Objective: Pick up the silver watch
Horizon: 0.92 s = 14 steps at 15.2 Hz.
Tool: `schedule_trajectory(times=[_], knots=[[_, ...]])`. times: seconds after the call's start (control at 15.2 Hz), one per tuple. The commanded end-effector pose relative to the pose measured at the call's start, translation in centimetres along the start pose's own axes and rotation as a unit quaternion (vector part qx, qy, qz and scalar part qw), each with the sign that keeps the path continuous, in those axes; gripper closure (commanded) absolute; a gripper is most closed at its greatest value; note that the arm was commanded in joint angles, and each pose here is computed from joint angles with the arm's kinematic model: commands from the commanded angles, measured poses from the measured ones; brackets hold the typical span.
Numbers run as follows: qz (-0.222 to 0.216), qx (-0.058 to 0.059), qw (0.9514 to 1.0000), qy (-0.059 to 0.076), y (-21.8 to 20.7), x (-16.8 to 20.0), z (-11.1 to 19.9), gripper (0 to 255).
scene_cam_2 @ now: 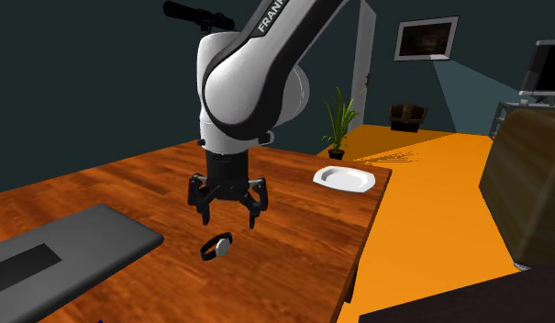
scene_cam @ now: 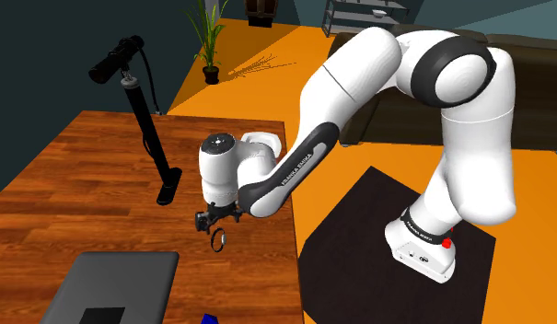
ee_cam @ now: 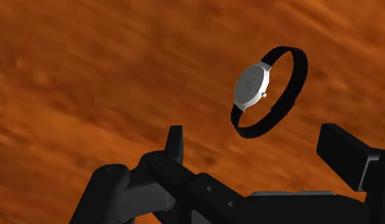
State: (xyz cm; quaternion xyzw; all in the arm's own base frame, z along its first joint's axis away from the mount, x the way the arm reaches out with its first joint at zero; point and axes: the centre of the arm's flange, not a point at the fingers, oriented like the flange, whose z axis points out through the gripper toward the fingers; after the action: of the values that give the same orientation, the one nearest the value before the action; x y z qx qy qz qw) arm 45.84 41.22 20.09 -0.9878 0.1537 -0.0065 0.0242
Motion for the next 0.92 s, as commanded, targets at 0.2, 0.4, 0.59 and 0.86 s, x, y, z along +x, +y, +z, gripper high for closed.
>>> schedule_trajectory(times=[0.2,0.4,0.59,0.86], knots=[[0.0,0.0,1.0,0.0,0.1,0.1,2.4,0],[0.0,0.0,1.0,0.0,0.1,0.2,2.4,255],[0.0,0.0,1.0,0.0,0.1,0.1,2.4,255],[0.0,0.0,1.0,0.0,0.1,0.1,2.4,255]])
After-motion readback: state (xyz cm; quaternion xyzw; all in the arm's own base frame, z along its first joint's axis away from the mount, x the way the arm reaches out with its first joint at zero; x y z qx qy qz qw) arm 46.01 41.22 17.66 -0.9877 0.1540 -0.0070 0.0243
